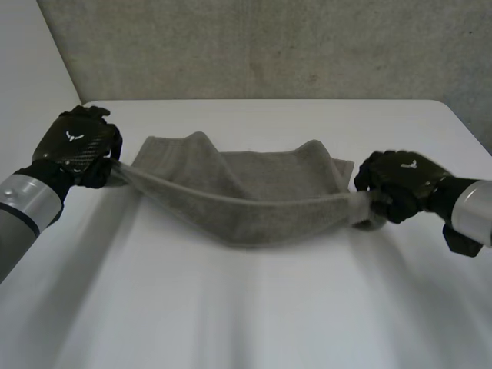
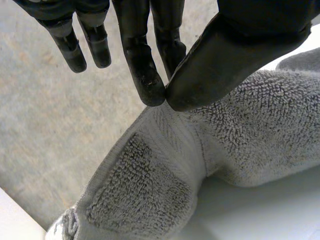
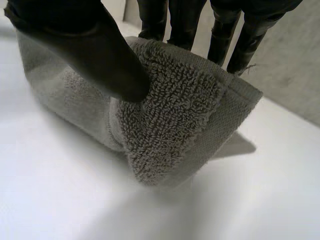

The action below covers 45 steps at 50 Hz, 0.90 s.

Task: Fold the towel.

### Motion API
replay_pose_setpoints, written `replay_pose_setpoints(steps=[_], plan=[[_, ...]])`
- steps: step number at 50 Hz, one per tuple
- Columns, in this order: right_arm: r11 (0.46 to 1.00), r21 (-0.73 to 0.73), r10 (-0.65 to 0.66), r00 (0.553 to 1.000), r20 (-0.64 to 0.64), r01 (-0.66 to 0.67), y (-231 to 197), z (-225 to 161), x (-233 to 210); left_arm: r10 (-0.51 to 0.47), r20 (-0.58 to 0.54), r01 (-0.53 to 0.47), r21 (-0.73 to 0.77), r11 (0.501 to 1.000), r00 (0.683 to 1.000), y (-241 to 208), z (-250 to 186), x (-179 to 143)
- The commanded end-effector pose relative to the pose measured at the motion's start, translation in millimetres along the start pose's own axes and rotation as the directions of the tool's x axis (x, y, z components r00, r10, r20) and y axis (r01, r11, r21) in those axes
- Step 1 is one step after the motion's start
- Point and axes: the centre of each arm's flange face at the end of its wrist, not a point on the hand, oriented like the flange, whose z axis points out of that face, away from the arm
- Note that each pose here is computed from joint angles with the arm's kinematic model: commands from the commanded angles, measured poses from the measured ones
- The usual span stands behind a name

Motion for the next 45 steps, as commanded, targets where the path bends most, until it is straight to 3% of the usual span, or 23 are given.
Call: replay_pose_setpoints(steps=[1,6,8,10,11,12,13,14,15,16,17,18,19,22,24,26,29,31,32,34,40,42,45], plan=[[0.991,-0.054,-0.127,0.991,-0.035,0.125,6.0,35.4,13.6,-0.048,-0.017,0.047,-0.099,0.994,0.999,42.8,34.0,-5.7],[0.970,0.030,-0.237,0.965,-0.116,0.242,-32.7,64.5,14.4,-0.023,0.001,0.023,-0.053,0.998,1.000,39.8,73.3,-21.3],[0.925,0.180,-0.294,0.931,-0.216,0.334,-81.4,73.4,20.2,-0.008,0.021,0.008,-0.016,1.000,1.000,28.9,86.6,-29.4],[0.879,0.280,-0.305,0.906,-0.295,0.387,-113.3,71.8,27.0,0.041,0.083,-0.050,0.114,0.992,0.996,-17.4,109.3,-44.9],[0.878,0.281,-0.305,0.905,-0.295,0.387,-113.6,71.7,27.1,0.041,0.083,-0.050,0.114,0.992,0.996,-17.7,109.4,-45.0],[0.819,0.384,-0.285,0.883,-0.374,0.427,-145.9,65.5,32.9,0.053,0.125,-0.078,0.206,0.975,0.991,-51.0,117.1,-53.1],[0.745,0.487,-0.227,0.860,-0.458,0.456,-179.7,53.2,39.9,0.053,0.125,-0.079,0.207,0.975,0.991,-51.4,117.1,-53.2],[0.744,0.488,-0.227,0.859,-0.458,0.456,-180.0,53.0,39.9,0.054,0.174,-0.107,0.312,0.944,0.983,-91.9,120.0,-61.3],[0.666,0.575,-0.147,0.840,-0.523,0.475,-209.8,36.0,46.5,0.054,0.175,-0.107,0.313,0.944,0.983,-92.3,120.0,-61.4],[0.598,0.634,-0.086,0.826,-0.558,0.490,-230.5,19.9,49.2,0.036,0.234,-0.136,0.425,0.895,0.971,-138.1,114.0,-73.6],[0.598,0.634,-0.085,0.826,-0.558,0.490,-230.7,19.7,49.2,0.013,0.268,-0.153,0.508,0.847,0.963,-172.1,104.6,-82.7],[0.562,0.660,-0.049,0.817,-0.574,0.498,-239.9,10.8,50.4,0.013,0.268,-0.153,0.509,0.847,0.963,-172.4,104.5,-82.8],[0.557,0.663,-0.049,0.816,-0.575,0.500,-241.3,7.6,49.2,-0.009,0.284,-0.162,0.574,0.803,0.959,-197.1,95.7,-88.4],[0.571,0.657,-0.059,0.823,-0.565,0.492,-236.2,9.2,47.4,-0.028,0.288,-0.172,0.641,0.748,0.957,-218.7,85.0,-94.3],[0.640,0.617,-0.091,0.843,-0.530,0.457,-209.9,19.6,45.4,-0.024,0.286,-0.176,0.650,0.739,0.958,-219.2,83.4,-93.3],[0.673,0.597,-0.108,0.856,-0.505,0.437,-195.0,22.8,41.6,-0.016,0.277,-0.174,0.645,0.744,0.961,-213.3,84.3,-90.7],[0.731,0.548,-0.148,0.879,-0.453,0.406,-163.1,29.1,32.6,-0.001,0.238,-0.146,0.600,0.786,0.971,-184.7,89.9,-81.3],[0.759,0.513,-0.177,0.886,-0.430,0.400,-145.3,32.7,28.7,0.008,0.190,-0.107,0.519,0.848,0.982,-141.6,93.7,-72.8],[0.787,0.475,-0.199,0.891,-0.409,0.394,-127.2,36.2,27.7,0.008,0.190,-0.107,0.519,0.848,0.982,-141.4,93.7,-72.7],[0.811,0.439,-0.217,0.896,-0.388,0.386,-108.7,39.3,27.5,0.006,0.165,-0.076,0.425,0.902,0.986,-91.2,93.2,-73.2],[0.866,0.339,-0.285,0.919,-0.272,0.368,-47.6,46.0,17.6,0.018,0.089,-0.046,0.314,0.948,0.996,-28.2,85.8,-49.2],[0.882,0.311,-0.285,0.927,-0.244,0.354,-32.3,45.8,17.1,0.057,0.052,-0.068,0.243,0.968,0.997,9.1,79.5,-31.9],[0.914,0.251,-0.277,0.941,-0.192,0.320,-4.8,46.5,13.0,0.084,0.040,-0.091,0.209,0.974,0.996,25.0,76.6,-25.8]])
